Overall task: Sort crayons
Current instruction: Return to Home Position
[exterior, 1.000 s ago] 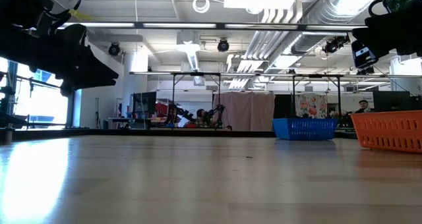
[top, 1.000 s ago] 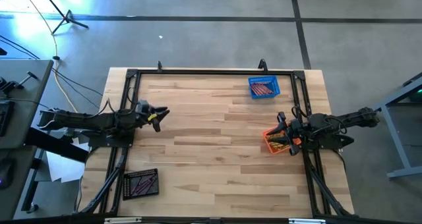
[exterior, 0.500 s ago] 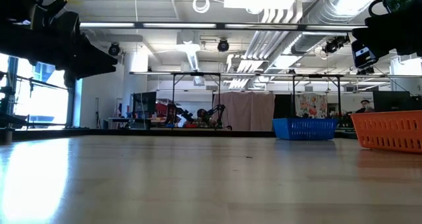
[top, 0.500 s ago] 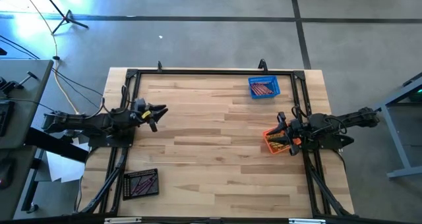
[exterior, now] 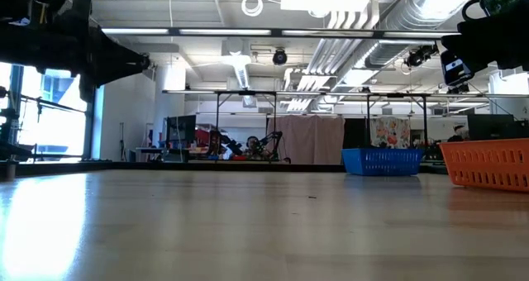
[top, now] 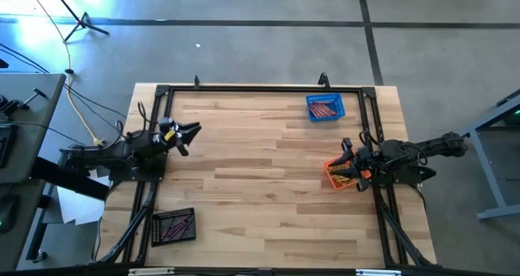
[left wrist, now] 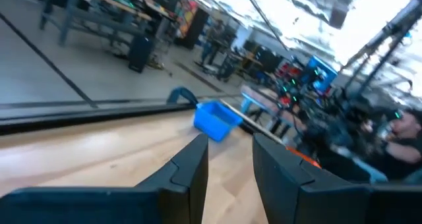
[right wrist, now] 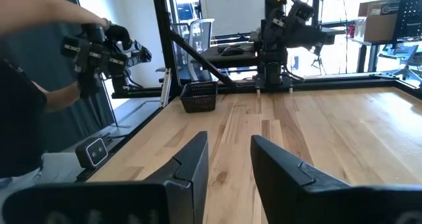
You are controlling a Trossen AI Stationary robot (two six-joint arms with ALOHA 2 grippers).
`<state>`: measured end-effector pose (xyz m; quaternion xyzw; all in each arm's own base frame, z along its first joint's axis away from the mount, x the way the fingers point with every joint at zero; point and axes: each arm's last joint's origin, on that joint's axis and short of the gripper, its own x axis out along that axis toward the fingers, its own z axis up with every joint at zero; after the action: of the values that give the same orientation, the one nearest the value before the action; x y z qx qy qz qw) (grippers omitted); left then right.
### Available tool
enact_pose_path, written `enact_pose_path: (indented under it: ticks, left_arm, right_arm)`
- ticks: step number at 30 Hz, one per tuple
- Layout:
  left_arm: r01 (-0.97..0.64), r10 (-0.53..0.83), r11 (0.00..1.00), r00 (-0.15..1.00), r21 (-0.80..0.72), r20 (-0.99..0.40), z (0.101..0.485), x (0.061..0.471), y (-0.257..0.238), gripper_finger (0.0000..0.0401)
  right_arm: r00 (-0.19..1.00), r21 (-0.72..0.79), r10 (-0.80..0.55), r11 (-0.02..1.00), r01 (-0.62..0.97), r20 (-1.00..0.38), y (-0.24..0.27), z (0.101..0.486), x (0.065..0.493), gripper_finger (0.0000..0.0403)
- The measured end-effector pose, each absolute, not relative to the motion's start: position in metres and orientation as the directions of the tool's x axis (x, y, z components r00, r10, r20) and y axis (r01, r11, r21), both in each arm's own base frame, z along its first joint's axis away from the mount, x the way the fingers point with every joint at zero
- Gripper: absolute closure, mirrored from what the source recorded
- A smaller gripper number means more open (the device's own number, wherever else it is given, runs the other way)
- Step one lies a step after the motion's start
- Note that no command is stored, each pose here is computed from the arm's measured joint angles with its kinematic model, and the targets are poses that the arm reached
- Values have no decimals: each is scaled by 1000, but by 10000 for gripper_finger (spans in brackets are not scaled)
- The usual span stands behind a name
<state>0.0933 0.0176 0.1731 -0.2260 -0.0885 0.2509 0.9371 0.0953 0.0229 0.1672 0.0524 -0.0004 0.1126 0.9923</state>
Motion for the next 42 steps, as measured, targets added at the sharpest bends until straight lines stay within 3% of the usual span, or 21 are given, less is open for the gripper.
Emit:
enact_pose_path:
  ticks: [6, 42]
  left_arm:
    - [-473, 563, 744, 824, -473, 62, 174, 91, 24, 297]
    - [-474, 561, 745, 826, -469, 55, 173, 92, 23, 297]
  right_arm:
    - [975, 104, 224, 969, -224, 12, 23, 167, 95, 304]
    - [975, 104, 224, 969, -224, 13, 23, 167, 95, 304]
